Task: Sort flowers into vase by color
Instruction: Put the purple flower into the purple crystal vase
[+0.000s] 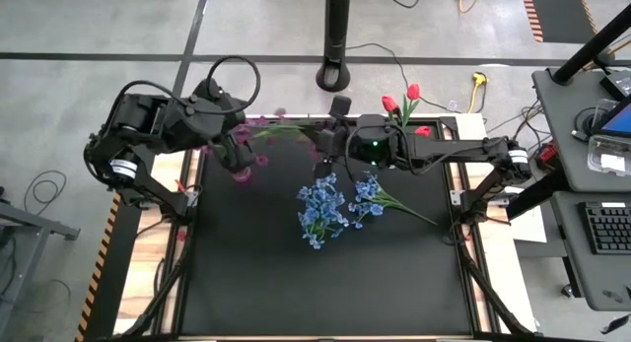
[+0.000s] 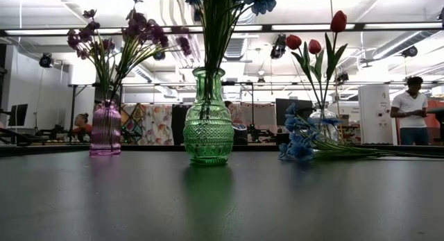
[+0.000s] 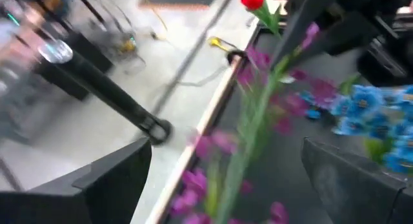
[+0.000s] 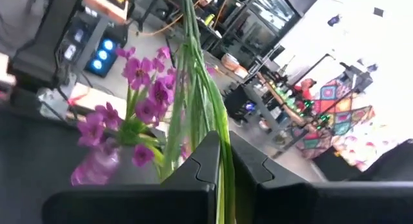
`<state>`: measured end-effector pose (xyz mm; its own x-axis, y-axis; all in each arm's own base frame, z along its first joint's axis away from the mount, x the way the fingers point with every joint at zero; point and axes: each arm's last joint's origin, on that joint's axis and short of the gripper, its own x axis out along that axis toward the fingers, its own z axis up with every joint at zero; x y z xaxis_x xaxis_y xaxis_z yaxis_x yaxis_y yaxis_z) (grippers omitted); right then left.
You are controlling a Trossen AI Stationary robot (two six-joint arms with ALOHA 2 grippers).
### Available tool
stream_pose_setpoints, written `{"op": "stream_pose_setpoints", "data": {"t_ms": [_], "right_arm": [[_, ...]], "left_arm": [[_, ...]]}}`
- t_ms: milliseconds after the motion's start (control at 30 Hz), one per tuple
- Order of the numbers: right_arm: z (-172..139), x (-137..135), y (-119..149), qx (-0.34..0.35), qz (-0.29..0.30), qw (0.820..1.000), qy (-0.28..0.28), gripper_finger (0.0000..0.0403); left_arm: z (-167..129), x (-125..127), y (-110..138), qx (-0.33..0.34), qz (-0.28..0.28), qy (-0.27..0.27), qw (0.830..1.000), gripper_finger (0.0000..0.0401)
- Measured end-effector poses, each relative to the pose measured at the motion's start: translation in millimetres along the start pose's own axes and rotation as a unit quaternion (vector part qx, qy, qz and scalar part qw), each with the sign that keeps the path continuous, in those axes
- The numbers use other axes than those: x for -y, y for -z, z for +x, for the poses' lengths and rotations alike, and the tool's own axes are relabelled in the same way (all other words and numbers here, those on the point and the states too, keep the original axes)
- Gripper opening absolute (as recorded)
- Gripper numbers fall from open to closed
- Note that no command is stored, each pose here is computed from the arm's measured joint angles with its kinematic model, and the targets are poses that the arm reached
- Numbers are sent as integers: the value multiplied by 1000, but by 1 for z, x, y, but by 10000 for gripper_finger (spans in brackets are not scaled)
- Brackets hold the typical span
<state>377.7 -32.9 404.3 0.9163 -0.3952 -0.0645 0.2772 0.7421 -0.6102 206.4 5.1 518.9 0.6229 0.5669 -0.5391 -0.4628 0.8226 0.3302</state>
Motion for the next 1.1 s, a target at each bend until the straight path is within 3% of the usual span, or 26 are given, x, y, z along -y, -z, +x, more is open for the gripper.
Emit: {"op": "stream_pose_setpoints", "data": {"t_ms": [167, 400, 533, 767, 933, 1100], "right_arm": [[-8, 4, -3, -2, -36, 999, -3, 13], [-11, 3, -5, -1, -58, 998, -11, 13], [-11, 0, -6, -1, -60, 998, -16, 13], [-12, -1, -5, -4, -61, 998, -19, 13], [-12, -1, -5, -8, -58, 998, -22, 13], [-12, -1, -5, -8, -57, 998, -23, 13]], "left_arm": [[-2, 3, 5, -27, -69, 54, 996, 378], [9, 19, 1, -41, -69, 79, 994, 378], [30, 36, -4, -65, -52, 73, 994, 378], [56, 53, -8, -85, -9, 9, 996, 373], [62, 56, -6, -101, 5, 3, 995, 341], [64, 56, -6, -102, 10, -2, 995, 268]]}}
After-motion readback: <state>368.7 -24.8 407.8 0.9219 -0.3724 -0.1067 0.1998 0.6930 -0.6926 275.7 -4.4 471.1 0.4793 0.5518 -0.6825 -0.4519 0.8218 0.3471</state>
